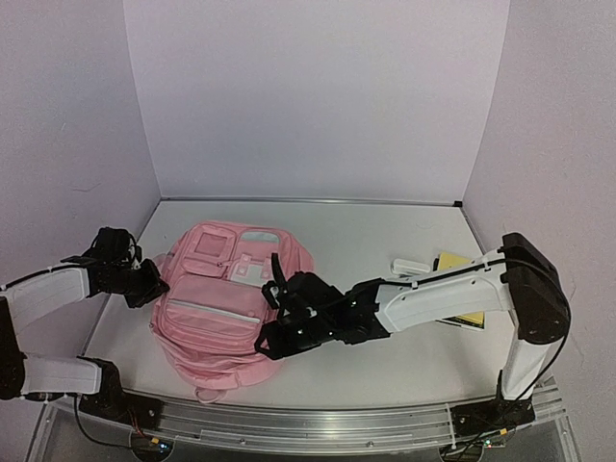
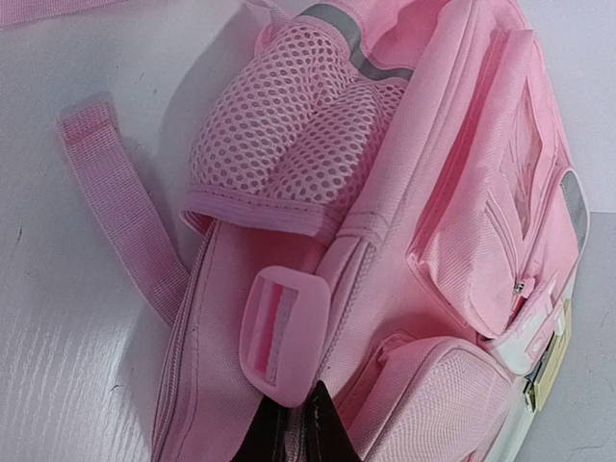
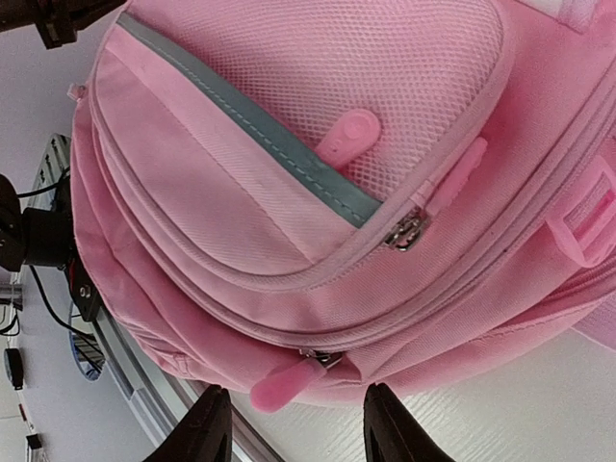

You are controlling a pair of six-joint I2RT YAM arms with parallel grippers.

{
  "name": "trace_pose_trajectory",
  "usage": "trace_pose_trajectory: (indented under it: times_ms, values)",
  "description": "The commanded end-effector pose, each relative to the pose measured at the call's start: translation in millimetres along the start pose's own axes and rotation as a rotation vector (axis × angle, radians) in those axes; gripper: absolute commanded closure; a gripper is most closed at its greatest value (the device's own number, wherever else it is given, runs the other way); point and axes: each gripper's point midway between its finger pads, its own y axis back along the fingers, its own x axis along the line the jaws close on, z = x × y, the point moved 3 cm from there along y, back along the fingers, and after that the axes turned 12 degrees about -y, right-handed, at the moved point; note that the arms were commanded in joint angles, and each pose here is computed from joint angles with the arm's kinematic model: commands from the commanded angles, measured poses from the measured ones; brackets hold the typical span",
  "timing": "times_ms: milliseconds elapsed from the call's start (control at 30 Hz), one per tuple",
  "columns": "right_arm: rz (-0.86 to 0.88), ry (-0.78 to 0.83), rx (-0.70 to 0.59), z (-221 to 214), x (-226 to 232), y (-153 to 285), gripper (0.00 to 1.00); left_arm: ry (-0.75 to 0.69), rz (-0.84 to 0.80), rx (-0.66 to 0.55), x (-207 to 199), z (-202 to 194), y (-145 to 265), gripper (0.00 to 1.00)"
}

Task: Pack the student bag
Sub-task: Unzip the student bag at the center of the board.

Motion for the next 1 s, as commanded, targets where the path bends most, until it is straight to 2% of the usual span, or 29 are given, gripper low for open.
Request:
trace_pose_trajectory:
  times_ms: [0,267,667,967]
  values:
    - [-0.009,-0.011,-0.017,1.2,14.1,-4.4,0.53,-0.01,-0.028,-0.073,-7.7,15.6,7.7,1.0]
    - [-0.043,-0.005,-0.007,-8.0,18.6,-18.9,0.53,-0.014,-0.033,-0.07,-8.5,16.2,6.5,1.0]
    - [-0.2,0.006,-0.042,-10.0,3.3,-30.9,0.62,-0.018,-0.035,-0.07,-9.1,16.0,7.6,1.0]
    - [-0.264,-0.019,-0.094,-4.6,-7.9,-25.0,0.89,-0.016,-0.035,-0.071,-9.4,15.9,8.5,1.0]
